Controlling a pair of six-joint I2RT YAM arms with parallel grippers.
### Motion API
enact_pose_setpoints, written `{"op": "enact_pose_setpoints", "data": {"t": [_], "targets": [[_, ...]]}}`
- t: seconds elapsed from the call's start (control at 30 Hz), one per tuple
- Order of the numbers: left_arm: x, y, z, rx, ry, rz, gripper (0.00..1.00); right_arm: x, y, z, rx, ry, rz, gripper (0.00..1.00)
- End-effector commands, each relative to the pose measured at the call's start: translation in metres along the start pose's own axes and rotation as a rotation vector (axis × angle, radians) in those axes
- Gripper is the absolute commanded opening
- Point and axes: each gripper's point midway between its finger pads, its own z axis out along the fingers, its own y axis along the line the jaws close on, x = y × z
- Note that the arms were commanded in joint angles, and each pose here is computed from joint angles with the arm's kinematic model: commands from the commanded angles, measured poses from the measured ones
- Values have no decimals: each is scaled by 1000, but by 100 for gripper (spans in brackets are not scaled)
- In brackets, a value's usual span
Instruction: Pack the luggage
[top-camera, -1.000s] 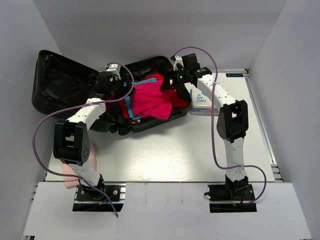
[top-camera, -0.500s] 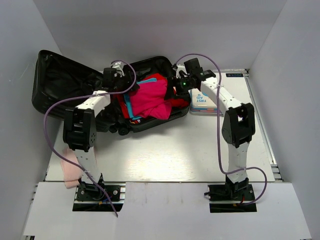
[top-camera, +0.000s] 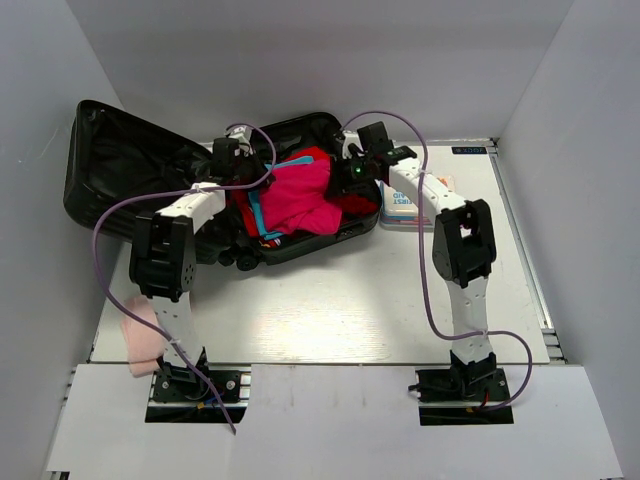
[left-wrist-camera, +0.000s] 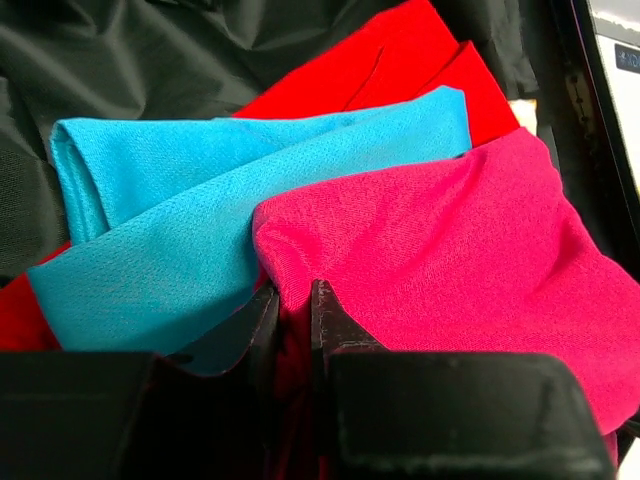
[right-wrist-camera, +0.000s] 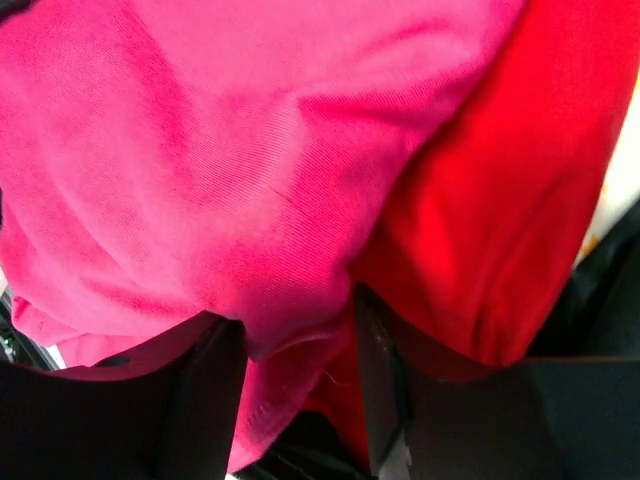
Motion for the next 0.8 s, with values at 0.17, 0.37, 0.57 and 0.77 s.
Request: {"op": "enact_pose_setpoints", "data": {"t": [0.17,0.37,0.57,0.77], "targets": [[-45,-7,-27,-63,-154,42,0,-56,33,-17,-78,-151,-82,0],[-60,-3,-39,-109,-210,71,0,-47,50,-66,-10,-87,-65,0],[-58,2,-41,-131,-211,78,0,-19,61,-87,11,13,29,0],[-56,3,-42,-130,-222,83,0,-9,71,-90,-13,62,57,0]]}}
